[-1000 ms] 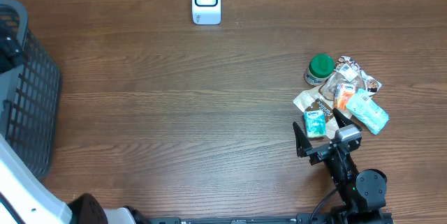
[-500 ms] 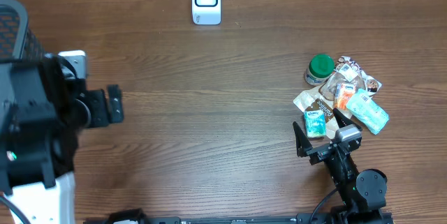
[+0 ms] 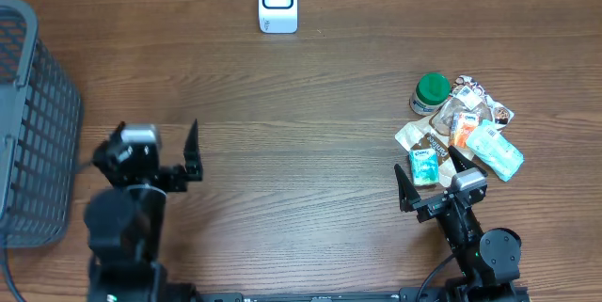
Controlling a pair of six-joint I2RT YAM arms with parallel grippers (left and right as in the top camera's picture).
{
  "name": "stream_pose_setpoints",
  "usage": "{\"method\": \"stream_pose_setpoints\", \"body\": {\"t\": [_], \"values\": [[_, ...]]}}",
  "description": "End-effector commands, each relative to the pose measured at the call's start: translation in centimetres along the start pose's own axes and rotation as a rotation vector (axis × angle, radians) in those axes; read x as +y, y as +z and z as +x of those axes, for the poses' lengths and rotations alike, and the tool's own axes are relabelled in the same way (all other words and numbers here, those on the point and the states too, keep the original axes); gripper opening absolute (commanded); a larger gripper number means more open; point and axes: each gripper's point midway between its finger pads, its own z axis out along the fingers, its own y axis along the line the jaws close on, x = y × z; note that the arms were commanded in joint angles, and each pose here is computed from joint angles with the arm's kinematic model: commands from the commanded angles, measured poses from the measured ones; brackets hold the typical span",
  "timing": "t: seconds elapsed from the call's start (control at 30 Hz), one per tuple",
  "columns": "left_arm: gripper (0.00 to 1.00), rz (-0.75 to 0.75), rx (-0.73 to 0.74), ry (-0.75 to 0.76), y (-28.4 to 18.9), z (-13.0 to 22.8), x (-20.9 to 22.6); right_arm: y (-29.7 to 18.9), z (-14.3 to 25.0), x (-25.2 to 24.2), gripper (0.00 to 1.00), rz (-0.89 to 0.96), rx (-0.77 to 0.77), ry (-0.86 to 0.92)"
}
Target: Scan the item barcode
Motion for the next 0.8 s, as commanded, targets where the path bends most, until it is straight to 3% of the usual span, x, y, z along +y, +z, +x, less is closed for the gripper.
{"method": "stream_pose_setpoints", "body": {"t": [0.0, 0.1, 0.47, 0.77], "values": [[1.00, 0.026, -0.111, 0.011, -0.5, 1.2, -0.6, 0.0, 0.2, 0.2, 1.00, -0.008, -0.003, 0.004], [1.00, 0.021, -0.207, 0.011, -1.0, 2.2, -0.6, 0.0, 0.2, 0.2, 1.00, -0.008, -0.003, 0.004], [0.99, 0.028, -0.261, 0.012, -1.5, 6.1, -1.0, 0.0, 0.2, 0.2, 1.00, -0.008, -0.003, 0.004], [1.00, 0.043, -0.169, 0.011, -0.9, 9.3, -1.4, 0.0, 0.2, 0.2, 1.00, -0.008, -0.003, 0.004]]}}
